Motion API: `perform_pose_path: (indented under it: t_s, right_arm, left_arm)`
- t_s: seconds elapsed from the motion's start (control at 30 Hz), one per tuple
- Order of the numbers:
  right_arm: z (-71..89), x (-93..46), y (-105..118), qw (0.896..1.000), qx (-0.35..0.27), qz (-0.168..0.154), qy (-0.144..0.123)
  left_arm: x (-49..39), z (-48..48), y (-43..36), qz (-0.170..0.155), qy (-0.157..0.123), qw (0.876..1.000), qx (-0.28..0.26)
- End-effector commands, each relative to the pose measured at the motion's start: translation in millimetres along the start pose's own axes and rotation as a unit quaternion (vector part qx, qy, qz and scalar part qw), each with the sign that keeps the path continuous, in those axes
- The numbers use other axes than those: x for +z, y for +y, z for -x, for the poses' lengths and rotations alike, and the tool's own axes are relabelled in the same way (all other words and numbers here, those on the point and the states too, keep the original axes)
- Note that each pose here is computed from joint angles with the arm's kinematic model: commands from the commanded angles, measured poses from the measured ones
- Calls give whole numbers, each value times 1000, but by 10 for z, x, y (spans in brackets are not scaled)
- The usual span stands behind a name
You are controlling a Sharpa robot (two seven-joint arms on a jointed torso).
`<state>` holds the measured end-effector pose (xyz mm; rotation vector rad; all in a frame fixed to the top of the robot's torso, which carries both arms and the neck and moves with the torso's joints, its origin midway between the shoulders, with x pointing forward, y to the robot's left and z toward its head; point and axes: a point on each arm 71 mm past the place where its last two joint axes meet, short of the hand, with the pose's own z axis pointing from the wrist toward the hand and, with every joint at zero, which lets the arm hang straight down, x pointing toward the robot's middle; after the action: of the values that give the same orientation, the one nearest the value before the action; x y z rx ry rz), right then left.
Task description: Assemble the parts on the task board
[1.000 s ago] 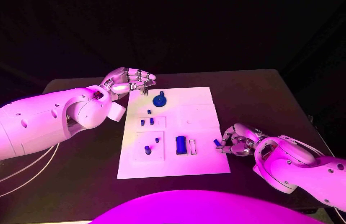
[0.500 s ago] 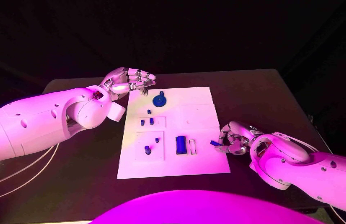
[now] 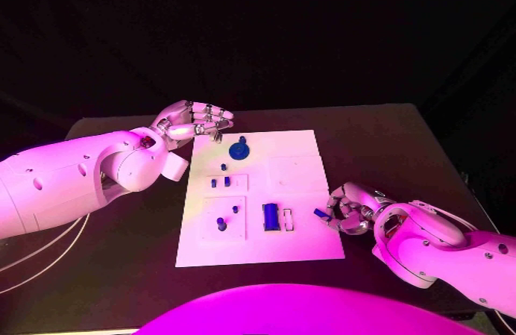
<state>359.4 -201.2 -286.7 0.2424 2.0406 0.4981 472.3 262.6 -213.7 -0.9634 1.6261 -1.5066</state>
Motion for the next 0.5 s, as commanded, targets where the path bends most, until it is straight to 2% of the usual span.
perform_pose_path:
  t_s: [0.03, 0.23, 0.5]
  right_arm:
    - [5, -12, 61, 999, 50, -13, 11]
    - [-11, 2, 178, 997, 71, -12, 22]
    - [-124, 63, 320, 994, 96, -15, 56]
  left_arm:
    - [10, -21, -10, -5, 6, 1000, 0]
    - [14, -26, -8, -4, 6, 1000, 4]
    - [18, -36, -6, -3, 9, 1000, 4]
